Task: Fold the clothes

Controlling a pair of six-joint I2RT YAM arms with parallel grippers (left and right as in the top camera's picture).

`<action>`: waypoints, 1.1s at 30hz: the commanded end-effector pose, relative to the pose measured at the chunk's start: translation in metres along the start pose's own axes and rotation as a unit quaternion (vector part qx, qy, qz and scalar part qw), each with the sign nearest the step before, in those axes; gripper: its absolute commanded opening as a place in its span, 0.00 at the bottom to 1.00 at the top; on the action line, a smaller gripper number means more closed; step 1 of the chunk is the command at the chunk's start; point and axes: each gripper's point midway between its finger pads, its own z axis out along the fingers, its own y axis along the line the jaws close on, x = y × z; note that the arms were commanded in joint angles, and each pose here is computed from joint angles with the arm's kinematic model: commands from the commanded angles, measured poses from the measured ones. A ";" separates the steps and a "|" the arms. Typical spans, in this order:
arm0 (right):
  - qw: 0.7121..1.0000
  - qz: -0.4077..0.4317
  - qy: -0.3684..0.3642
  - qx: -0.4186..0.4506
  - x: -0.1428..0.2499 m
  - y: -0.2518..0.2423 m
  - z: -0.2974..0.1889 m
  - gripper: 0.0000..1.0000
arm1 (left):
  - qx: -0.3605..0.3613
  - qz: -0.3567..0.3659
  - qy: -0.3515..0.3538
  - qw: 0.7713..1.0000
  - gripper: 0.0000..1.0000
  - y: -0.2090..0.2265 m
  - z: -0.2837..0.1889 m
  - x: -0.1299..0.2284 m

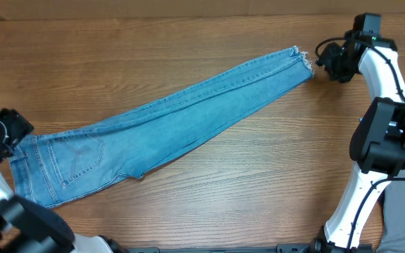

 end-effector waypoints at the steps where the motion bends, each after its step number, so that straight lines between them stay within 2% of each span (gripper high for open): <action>1: 1.000 -0.018 0.022 -0.004 0.021 0.000 0.025 0.56 | 0.054 0.021 -0.051 0.997 0.74 -0.023 -0.042 -0.005; 5: 0.999 -0.028 0.024 -0.007 0.034 0.004 0.039 0.57 | 0.057 0.023 -0.062 0.996 0.79 -0.024 -0.055 -0.001; 8: 0.999 -0.034 0.025 -0.011 0.040 0.008 0.046 0.56 | 0.056 0.021 -0.055 0.997 0.80 -0.023 -0.056 0.004; 11: 0.999 -0.038 0.029 -0.025 0.045 0.014 0.049 0.49 | 0.056 0.020 -0.043 0.997 0.79 -0.023 -0.055 0.009; 12: 0.998 -0.037 0.031 -0.027 0.046 0.014 0.049 0.41 | 0.056 0.019 -0.041 0.997 0.79 -0.023 -0.055 0.010; 14: 0.998 -0.036 0.035 -0.023 0.048 0.012 0.049 0.13 | 0.056 0.019 -0.039 0.998 0.79 -0.023 -0.055 0.011; 15: 0.999 -0.035 0.037 -0.020 0.049 0.011 0.049 0.06 | 0.056 0.019 -0.037 0.998 0.79 -0.023 -0.055 0.012; 16: 0.999 -0.032 0.038 -0.011 0.049 0.006 0.047 0.04 | 0.055 0.019 -0.037 0.998 0.78 -0.023 -0.055 0.012; 24: 0.990 0.041 0.042 0.127 0.036 -0.074 -0.010 0.04 | 0.060 0.018 -0.033 0.997 0.77 -0.024 -0.055 0.014; 28: 0.974 0.102 0.108 0.172 0.065 -0.113 -0.045 0.04 | 0.061 0.026 -0.028 0.997 0.78 -0.028 -0.054 0.017; 32: 0.954 0.146 0.169 0.201 0.094 -0.132 -0.067 0.12 | 0.063 0.059 -0.016 0.996 0.75 -0.040 -0.048 0.025; 33: 0.952 0.150 0.175 0.203 0.097 -0.134 -0.071 0.19 | 0.062 0.067 -0.012 0.996 0.74 -0.043 -0.046 0.028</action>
